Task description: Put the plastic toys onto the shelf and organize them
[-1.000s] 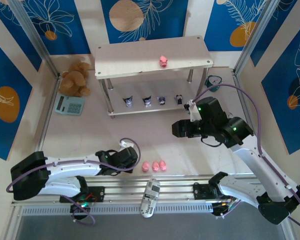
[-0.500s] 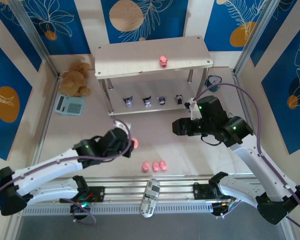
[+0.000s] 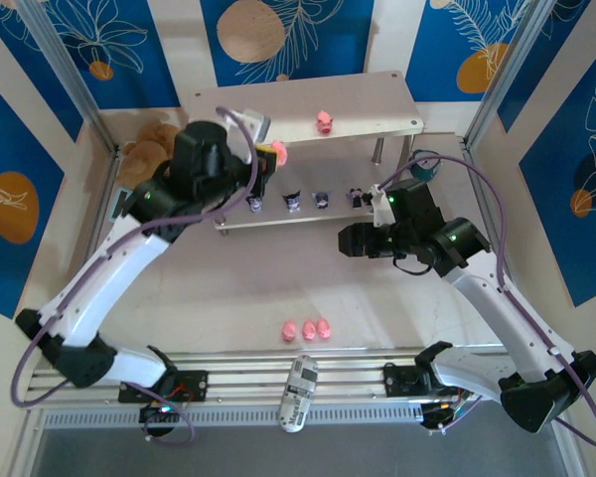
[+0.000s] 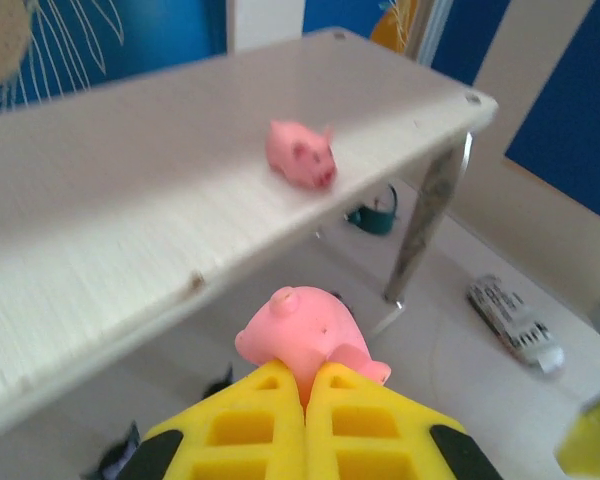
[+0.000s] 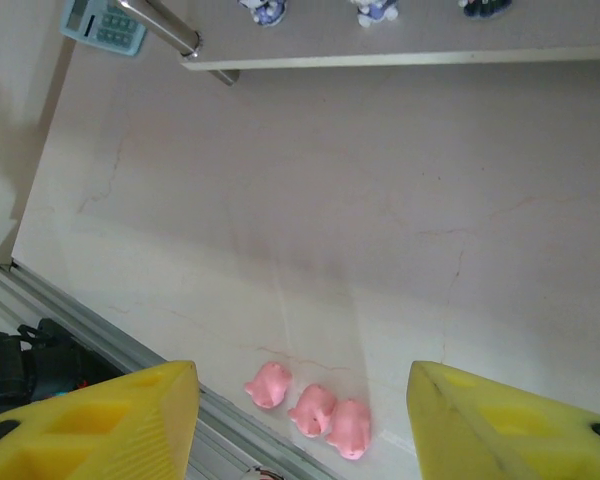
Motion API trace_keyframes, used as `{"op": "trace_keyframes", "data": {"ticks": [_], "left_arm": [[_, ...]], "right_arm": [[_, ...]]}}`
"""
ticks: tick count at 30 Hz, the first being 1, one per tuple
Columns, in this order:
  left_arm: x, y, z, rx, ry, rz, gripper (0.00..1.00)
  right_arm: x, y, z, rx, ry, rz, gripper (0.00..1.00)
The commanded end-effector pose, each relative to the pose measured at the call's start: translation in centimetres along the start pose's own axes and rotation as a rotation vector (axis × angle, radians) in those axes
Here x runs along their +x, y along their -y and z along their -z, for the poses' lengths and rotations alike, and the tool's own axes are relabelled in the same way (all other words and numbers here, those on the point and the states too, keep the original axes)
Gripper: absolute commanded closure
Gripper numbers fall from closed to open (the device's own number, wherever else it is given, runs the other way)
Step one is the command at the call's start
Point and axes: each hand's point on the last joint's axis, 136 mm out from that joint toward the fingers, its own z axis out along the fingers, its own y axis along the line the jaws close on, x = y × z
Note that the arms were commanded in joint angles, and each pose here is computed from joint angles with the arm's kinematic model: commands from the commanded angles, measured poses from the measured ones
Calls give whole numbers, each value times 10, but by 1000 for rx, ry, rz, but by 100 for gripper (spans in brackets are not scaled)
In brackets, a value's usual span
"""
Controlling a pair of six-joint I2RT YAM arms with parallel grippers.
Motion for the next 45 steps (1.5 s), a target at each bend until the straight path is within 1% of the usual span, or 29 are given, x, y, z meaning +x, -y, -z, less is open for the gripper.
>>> {"op": "trace_keyframes", "data": {"ticks": [1, 8, 15, 19, 29, 37, 45], "left_arm": [[-11, -6, -17, 61, -26, -31, 100], [-25, -28, -50, 79, -29, 31, 100], [-29, -33, -71, 100, -25, 69, 100], [-26, -33, -82, 123, -43, 90, 100], [-14, -34, -102, 147, -94, 121, 100], [-10, -38, -104, 124, -119, 122, 100], [-3, -44, -109, 95, -151, 115, 88]], "right_arm": [[-12, -8, 10, -34, 36, 29, 42], [-19, -3, 9, -43, 47, 12, 42], [-23, 0, 4, -53, 44, 0, 42], [-24, 2, 2, -57, 45, -5, 42], [-27, 5, 2, -68, 50, -11, 42], [-27, 6, 0, -79, 48, -16, 42], [-27, 7, -1, -79, 50, -18, 42]]}}
